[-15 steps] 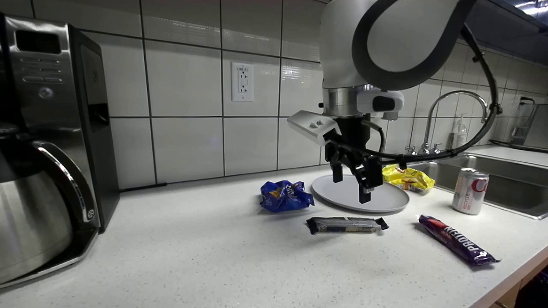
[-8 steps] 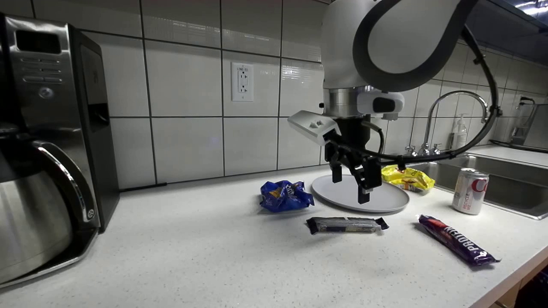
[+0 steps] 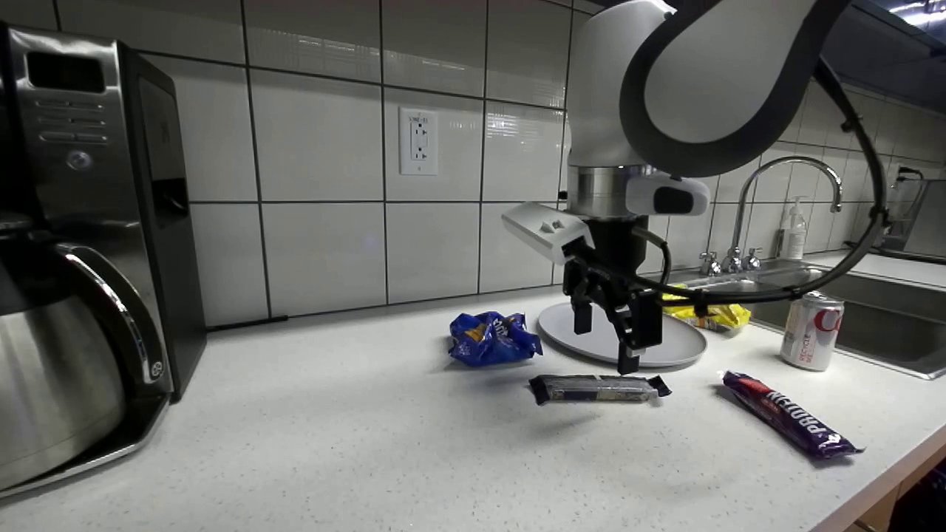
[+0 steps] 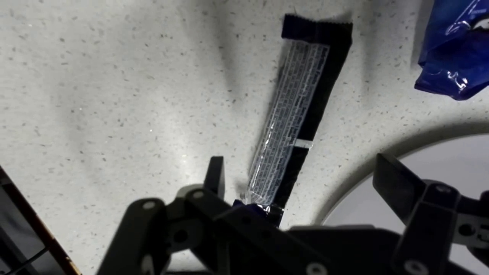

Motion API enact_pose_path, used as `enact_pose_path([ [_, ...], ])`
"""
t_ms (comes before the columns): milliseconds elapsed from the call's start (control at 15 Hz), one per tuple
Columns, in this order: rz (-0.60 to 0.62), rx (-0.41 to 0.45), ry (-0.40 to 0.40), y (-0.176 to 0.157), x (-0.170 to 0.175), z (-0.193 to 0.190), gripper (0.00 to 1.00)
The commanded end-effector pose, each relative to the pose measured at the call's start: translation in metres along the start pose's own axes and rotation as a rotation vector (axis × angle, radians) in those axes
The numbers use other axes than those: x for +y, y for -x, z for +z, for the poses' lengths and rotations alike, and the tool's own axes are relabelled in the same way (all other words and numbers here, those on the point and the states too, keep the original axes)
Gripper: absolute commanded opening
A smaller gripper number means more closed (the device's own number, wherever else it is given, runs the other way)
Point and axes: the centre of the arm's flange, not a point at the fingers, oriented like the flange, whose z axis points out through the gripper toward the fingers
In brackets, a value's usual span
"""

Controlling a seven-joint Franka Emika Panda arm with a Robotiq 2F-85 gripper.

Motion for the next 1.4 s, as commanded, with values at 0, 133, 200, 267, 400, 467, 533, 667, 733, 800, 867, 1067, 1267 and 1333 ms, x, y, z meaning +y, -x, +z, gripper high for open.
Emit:
enact_pose_path([
  [0,0.002,-0.027,-0.005,-0.009,0.007,0.007,1.00],
  [133,0.011,-0.020,-0.007,-0.010,0.008,0.012,1.00],
  [200,0.015,-0.022,-0.007,-0.011,0.009,0.015,1.00],
  [267,0.020,-0.023,-0.005,-0.012,0.009,0.018,1.00],
  [400,0.027,-0.024,0.000,-0.014,0.008,0.024,1.00],
  [467,0.028,-0.025,0.001,-0.013,0.008,0.027,1.00],
  [533,0.030,-0.027,0.002,-0.013,0.008,0.030,1.00],
  [667,0.033,-0.031,0.003,-0.013,0.008,0.035,1.00],
  [733,0.037,-0.031,0.002,-0.013,0.007,0.038,1.00],
  [800,0.041,-0.032,0.001,-0.013,0.007,0.041,1.00],
  [867,0.043,-0.034,0.001,-0.012,0.006,0.043,1.00],
  [1067,0.043,-0.043,0.002,-0.012,0.005,0.045,1.00],
  [1267,0.050,-0.048,0.005,-0.012,0.004,0.044,1.00],
  [1333,0.053,-0.051,0.006,-0.012,0.004,0.044,1.00],
])
